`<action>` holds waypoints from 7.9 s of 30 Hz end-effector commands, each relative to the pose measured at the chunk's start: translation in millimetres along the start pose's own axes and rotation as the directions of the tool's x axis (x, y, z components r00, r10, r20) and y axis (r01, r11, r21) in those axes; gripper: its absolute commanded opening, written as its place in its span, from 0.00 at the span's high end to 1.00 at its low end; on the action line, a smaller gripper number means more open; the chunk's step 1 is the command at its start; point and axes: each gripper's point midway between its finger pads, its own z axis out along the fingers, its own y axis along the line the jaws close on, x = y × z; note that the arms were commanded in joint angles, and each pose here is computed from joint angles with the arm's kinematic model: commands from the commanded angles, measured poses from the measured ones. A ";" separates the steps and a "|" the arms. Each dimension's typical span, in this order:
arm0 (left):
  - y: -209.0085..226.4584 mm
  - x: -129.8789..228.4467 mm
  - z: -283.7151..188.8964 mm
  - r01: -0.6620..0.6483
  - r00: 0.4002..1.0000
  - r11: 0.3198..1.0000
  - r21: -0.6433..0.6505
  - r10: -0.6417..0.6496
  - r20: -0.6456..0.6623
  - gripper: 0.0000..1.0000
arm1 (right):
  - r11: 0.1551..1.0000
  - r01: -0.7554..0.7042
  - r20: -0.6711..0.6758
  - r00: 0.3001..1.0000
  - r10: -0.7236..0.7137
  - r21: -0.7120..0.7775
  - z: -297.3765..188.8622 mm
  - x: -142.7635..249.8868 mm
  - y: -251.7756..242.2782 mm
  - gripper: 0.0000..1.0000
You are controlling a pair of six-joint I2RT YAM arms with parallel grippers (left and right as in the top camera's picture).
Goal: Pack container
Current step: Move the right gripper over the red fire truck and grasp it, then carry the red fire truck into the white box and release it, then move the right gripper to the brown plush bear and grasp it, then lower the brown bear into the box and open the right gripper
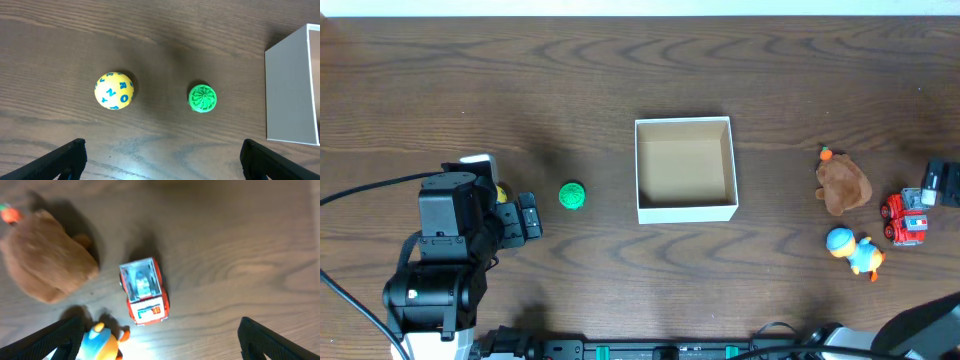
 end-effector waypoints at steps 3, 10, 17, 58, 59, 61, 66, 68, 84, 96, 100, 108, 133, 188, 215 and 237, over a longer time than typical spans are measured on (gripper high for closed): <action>1.0 -6.9 -4.8 0.013 1.000 1.000 -0.004 -0.013 0.022 0.02 | 0.997 0.003 -0.084 0.996 -0.009 -0.073 35.6 18.8 6.8 0.01; 1.0 -6.9 -4.8 0.013 1.000 1.000 -0.004 -0.013 0.022 0.02 | 0.993 -0.011 -0.167 0.986 -0.009 -0.118 74.5 46.2 19.0 0.01; 1.0 -6.9 -4.8 0.013 1.000 1.000 -0.004 -0.013 0.022 0.02 | 0.992 -0.014 -0.178 0.984 -0.008 -0.123 96.5 62.2 25.4 0.04; 1.0 -6.8 -4.8 0.013 1.000 1.000 -0.004 -0.013 0.021 0.02 | 0.999 0.000 -0.123 0.992 -0.006 -0.054 110.5 56.7 14.5 0.56; 1.0 -6.8 -4.8 0.013 1.000 1.000 -0.004 -0.013 0.021 0.02 | 0.998 -0.001 -0.119 0.993 -0.006 -0.059 110.5 55.9 15.5 0.57; 1.0 -6.8 -4.8 0.013 1.000 1.000 -0.004 -0.013 0.021 0.02 | 0.997 -0.003 -0.110 0.994 -0.005 -0.072 110.6 54.2 17.6 0.58; 1.0 -6.8 -4.8 0.013 1.000 1.000 -0.004 -0.013 0.021 0.02 | 0.997 -0.044 -0.099 0.994 0.038 -0.062 110.4 50.9 16.3 0.66; 1.0 -6.8 -4.8 0.013 1.000 1.000 -0.004 -0.013 0.021 0.02 | 0.997 -0.059 -0.086 0.995 0.054 -0.054 108.1 47.4 15.1 0.70; 1.0 -6.8 -4.8 0.013 1.000 1.000 -0.004 -0.013 0.021 0.02 | 1.000 -0.010 0.346 0.938 0.010 -0.002 -18.0 -59.7 64.4 0.99; 1.0 -6.7 -4.8 0.013 1.000 1.000 -0.004 -0.013 0.021 0.02 | 0.916 0.185 0.562 0.825 0.052 -0.355 -147.1 -90.1 275.2 0.99; 0.9 -6.7 -4.8 0.013 1.000 1.000 -0.004 -0.013 0.021 0.02 | 0.896 0.251 0.543 0.839 -0.013 -0.366 -145.6 -70.3 332.2 0.99; 0.9 -5.8 -2.8 0.013 1.000 1.000 -0.005 -0.013 0.012 0.02 | 0.891 0.281 0.341 0.927 -0.155 -0.358 -82.7 -17.5 402.6 0.99; 1.5 -0.3 9.4 0.011 0.999 1.000 -0.015 -0.011 -0.048 0.02 | 0.953 0.160 0.056 0.987 -0.150 -0.257 45.8 10.5 422.7 0.46; 1.4 0.0 9.5 0.010 0.999 1.000 -0.015 -0.011 -0.049 0.02 | 0.982 0.085 0.019 0.996 -0.083 -0.170 -18.0 -59.9 201.1 0.80; 1.6 1.2 9.4 0.010 0.998 1.000 -0.015 -0.011 -0.054 0.02 | 0.896 0.122 0.007 0.991 -0.131 -0.427 -46.6 27.6 470.8 0.99; 1.8 1.8 9.4 0.010 0.998 1.000 -0.016 -0.011 -0.056 0.02 | 0.972 -0.097 -0.158 0.985 0.064 -0.215 63.2 34.3 461.8 0.87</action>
